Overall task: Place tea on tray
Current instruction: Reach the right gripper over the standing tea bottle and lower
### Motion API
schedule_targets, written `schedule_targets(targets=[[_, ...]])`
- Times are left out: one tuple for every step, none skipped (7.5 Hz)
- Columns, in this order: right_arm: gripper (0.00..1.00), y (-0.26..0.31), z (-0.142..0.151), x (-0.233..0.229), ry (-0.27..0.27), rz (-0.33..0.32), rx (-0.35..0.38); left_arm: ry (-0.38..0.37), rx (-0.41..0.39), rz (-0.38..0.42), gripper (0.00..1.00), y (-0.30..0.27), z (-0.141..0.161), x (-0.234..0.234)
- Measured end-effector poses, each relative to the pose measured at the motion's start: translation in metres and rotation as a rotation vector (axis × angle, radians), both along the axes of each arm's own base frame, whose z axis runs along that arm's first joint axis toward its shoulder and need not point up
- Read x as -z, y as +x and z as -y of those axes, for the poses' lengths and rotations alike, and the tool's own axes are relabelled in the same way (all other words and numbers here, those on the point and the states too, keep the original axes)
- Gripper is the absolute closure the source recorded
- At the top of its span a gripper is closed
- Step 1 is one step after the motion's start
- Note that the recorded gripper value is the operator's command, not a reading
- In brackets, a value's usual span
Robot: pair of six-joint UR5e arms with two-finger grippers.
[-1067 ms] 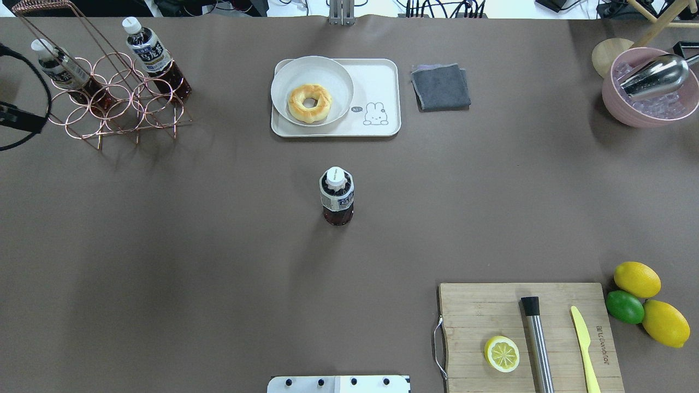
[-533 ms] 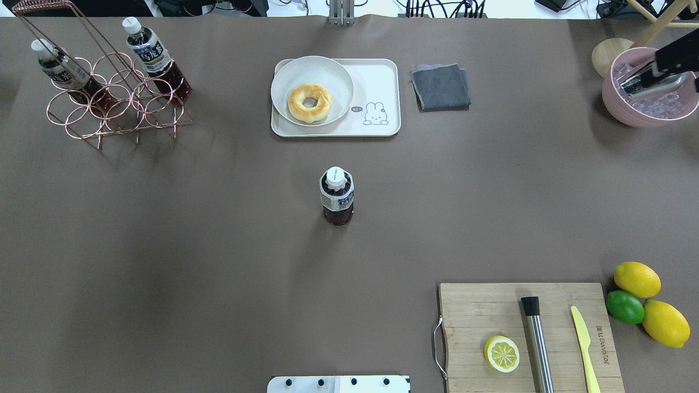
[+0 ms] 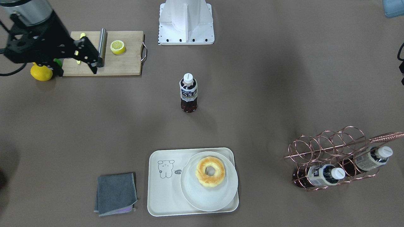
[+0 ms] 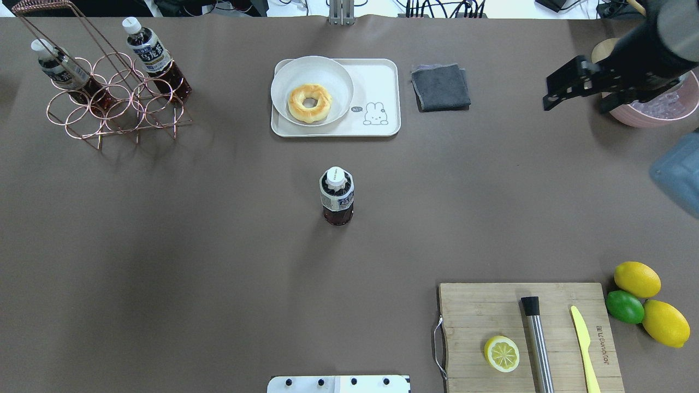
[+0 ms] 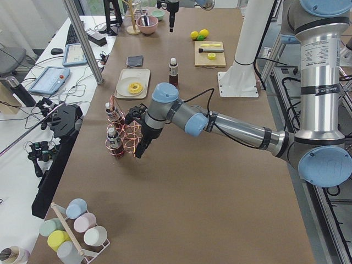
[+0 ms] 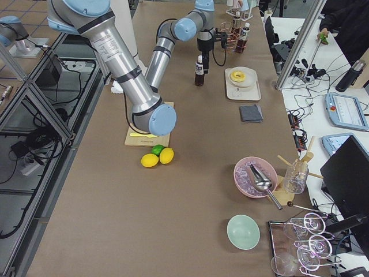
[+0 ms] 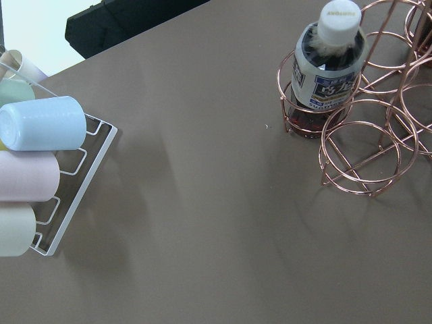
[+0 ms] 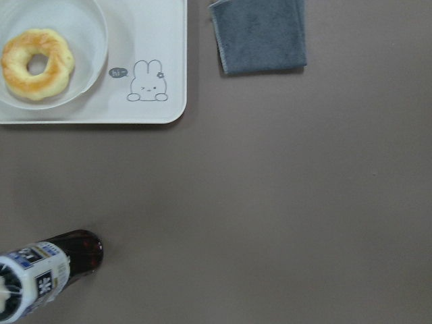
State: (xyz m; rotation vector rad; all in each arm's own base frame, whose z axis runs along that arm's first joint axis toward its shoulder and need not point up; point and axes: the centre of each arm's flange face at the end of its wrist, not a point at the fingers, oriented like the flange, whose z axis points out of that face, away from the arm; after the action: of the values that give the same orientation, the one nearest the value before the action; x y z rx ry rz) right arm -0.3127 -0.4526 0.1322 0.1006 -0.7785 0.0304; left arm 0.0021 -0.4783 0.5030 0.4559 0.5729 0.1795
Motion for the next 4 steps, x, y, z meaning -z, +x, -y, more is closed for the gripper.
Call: schedule_targets(targets=[[0.0,-0.026,-0.005,0.02,-0.012,-0.008,0.012,-0.002,0.002,0.0,0.02,-0.001,0.0,-0.001],[0.0,-0.052,-0.011,0.032,-0.014,-0.007,0.019,-0.009,0.002,0.002,0.02,-0.001,0.001,-0.005],[0.0,-0.076,-0.014,0.037,-0.003,0.013,0.013,-0.011,0.003,0.002,0.02,-0.001,0.003,-0.01],[0.0,-0.096,-0.016,0.04,-0.004,0.041,-0.002,-0.008,0.003,0.001,0.02,0.0,0.004,-0.016]])
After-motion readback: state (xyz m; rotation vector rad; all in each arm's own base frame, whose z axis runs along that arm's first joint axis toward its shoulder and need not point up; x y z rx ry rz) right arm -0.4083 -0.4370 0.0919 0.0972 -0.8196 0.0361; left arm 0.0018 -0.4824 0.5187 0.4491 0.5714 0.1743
